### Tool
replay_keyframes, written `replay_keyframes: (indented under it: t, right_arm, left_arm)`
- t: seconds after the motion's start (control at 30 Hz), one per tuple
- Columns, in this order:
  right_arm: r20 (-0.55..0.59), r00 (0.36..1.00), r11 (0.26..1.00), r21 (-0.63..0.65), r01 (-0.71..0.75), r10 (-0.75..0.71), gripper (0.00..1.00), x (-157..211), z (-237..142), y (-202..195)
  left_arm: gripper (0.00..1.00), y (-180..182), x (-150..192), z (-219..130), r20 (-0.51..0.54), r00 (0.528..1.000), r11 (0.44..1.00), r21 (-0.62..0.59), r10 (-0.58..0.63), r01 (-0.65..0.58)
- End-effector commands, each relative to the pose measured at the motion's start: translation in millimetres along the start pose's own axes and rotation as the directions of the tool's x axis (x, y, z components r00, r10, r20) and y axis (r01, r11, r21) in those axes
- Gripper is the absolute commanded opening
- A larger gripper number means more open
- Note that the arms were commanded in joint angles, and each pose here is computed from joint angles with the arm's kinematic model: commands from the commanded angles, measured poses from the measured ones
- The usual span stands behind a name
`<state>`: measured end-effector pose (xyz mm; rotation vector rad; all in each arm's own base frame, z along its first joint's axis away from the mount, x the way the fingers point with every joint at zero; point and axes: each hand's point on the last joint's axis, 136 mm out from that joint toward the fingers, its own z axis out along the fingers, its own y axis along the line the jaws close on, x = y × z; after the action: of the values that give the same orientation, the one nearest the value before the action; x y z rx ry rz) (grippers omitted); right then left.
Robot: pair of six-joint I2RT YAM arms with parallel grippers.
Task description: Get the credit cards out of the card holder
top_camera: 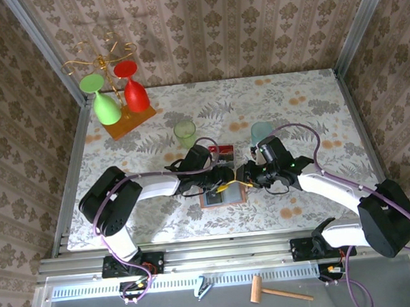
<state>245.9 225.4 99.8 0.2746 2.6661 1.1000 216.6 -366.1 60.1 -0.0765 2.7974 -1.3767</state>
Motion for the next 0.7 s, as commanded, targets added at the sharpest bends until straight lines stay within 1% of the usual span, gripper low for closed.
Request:
replay_keyframes:
  t: [0.0,0.27,0.4,0.53,0.67]
  right_arm:
    - [-0.009,1.0,1.0,0.023,-0.002,0.002,0.3,5,-1,-8]
    - [-0.018,1.0,1.0,0.024,-0.004,0.004,0.3,6,2,-9]
    - [-0.02,1.0,1.0,0.027,-0.007,0.008,0.3,6,3,-10]
    - [-0.022,1.0,1.0,0.025,-0.011,0.012,0.3,6,3,-10]
    - [-0.023,1.0,1.0,0.025,-0.008,0.009,0.3,6,2,-8]
  left_arm:
    - [0.49,-14,0,0,0.001,1.0,0.999,0.043,0.024,-0.024]
    - [0.5,-9,-1,1,0.003,1.0,0.999,0.038,0.018,-0.018]
    - [0.51,-1,0,6,0.0,1.0,1.0,0.03,-0.001,0.001]
    - [0.51,4,2,11,-0.004,1.0,0.999,0.046,-0.025,0.026]
    - [0.51,1,1,11,-0.008,0.999,0.997,0.068,-0.036,0.037]
